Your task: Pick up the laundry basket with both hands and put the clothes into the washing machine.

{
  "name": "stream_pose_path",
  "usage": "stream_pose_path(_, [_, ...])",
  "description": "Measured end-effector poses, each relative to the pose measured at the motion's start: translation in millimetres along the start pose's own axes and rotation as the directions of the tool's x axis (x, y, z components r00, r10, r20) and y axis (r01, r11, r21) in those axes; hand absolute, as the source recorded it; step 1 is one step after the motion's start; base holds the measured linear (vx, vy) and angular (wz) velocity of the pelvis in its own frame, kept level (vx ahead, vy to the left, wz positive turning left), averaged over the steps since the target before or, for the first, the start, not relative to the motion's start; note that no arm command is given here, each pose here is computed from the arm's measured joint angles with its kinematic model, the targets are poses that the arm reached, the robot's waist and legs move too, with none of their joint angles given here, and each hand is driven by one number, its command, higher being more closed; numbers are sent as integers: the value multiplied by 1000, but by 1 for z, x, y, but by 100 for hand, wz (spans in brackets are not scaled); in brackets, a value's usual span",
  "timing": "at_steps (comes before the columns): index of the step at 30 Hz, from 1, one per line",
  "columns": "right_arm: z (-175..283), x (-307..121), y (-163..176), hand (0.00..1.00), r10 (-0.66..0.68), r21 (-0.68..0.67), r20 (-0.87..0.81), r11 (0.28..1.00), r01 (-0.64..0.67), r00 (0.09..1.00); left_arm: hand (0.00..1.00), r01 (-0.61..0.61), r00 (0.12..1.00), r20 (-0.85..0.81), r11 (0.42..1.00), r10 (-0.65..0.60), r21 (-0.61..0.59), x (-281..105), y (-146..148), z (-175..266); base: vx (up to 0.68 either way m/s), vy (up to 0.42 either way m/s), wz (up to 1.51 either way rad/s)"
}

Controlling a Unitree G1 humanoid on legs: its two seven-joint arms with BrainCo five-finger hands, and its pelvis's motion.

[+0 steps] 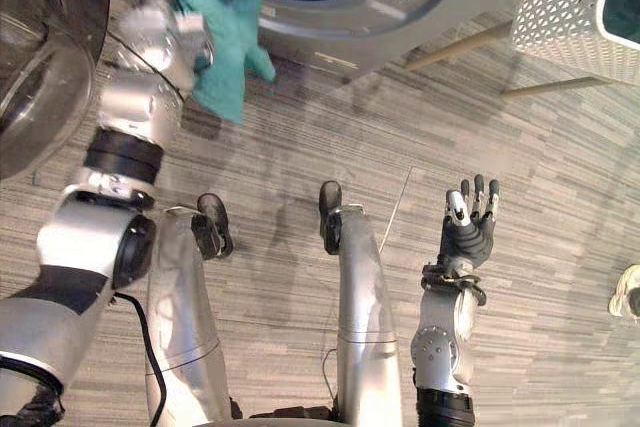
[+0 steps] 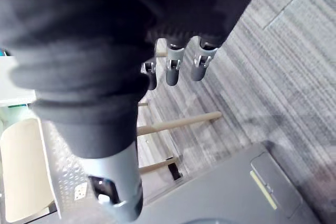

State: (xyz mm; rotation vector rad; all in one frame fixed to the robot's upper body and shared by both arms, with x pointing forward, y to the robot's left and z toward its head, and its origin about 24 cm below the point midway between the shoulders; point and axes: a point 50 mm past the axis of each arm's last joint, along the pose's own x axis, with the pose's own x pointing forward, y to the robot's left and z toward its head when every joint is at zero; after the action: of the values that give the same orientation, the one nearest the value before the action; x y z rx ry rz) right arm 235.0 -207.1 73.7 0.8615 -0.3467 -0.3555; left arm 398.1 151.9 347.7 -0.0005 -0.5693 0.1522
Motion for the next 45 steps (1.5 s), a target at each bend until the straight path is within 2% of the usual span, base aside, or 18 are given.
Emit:
stream_pose_path(5, [-2, -8, -8, 0, -17, -17, -16, 1000, 16, 1000, 100, -9, 990, 141, 1000, 9, -6, 16, 8, 59, -1, 15, -3])
stream_pose_path(13, [0, -21, -25, 0, -59, -68, -35, 996, 57, 998, 100, 21, 988, 156, 997, -10, -69, 18, -4, 82, -13, 8, -3])
stream_pose_path(19, [16, -27, -46, 0, -136, -107, 13, 985, 136, 991, 100, 38, 982, 191, 991, -13, -128, 19, -19, 113, -34, 9, -2])
stream_pose_path(24, [16, -28, -47, 0, -141, -112, 9, 984, 141, 990, 100, -16, 975, 215, 987, 50, -157, 19, -13, 127, -20, 5, 0])
stream_pose_path(30, [36, -31, -49, 0, -121, -133, 71, 983, 130, 990, 100, -24, 956, 283, 982, 77, -187, 17, -16, 146, -6, 2, 2])
stream_pose_path(41, [43, -34, -54, 0, -125, -151, 81, 979, 136, 989, 100, -56, 952, 286, 979, 111, -195, 16, -16, 148, -4, 4, 2])
stream_pose_path(45, [42, -34, -54, 0, -114, -146, 78, 981, 125, 990, 100, -124, 927, 348, 990, 139, -66, 15, -12, 152, -3, 1, -1])
